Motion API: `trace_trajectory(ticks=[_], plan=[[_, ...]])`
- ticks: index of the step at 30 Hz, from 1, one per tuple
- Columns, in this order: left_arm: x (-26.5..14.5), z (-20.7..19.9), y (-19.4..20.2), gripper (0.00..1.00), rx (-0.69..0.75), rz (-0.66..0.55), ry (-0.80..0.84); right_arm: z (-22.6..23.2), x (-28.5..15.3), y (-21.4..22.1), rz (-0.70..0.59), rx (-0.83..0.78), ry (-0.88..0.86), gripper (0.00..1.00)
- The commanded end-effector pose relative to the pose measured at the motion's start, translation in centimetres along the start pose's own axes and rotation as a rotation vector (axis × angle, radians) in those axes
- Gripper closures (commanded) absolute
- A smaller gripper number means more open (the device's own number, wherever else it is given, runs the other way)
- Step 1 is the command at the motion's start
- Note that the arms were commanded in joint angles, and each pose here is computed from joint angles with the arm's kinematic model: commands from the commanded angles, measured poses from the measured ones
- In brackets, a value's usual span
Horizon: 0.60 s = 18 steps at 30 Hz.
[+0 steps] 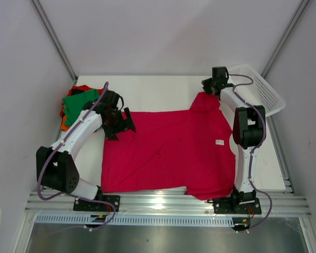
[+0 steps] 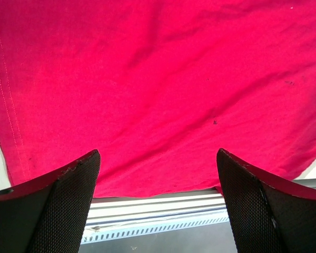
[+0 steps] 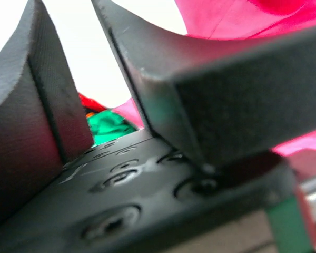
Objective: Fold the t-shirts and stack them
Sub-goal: Flatten out the tshirt
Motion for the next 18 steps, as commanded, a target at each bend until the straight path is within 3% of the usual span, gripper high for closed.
trace_trajectory(ticks=[1,8,18], plan=[[-1.4,-0.2,-0.5,0.07,0.030,-0.037,0.018,-0.4,1.0,0.1,-0.030,-0.032,0.097,0.68],[-1.8,0.2,0.0,0.07,0.027,-0.039,0.016,-2.7,2.2,1.1,0.023,0.002,0.294,0.68],[-2.9,0.9,1.1,0.07,0.018,-0.047,0.025,-4.1,4.8,1.9,0.012,0.075,0.403,0.68]])
Point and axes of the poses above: each gripper's point midway between its finger pads, its own x axis out along the fingers, its own z axis along the line the jaws close on, y = z × x, the point moved 7 cm from there along -x, back along the fingers, and after that the axes turned 6 degrees about -x, right-handed, at the moved point
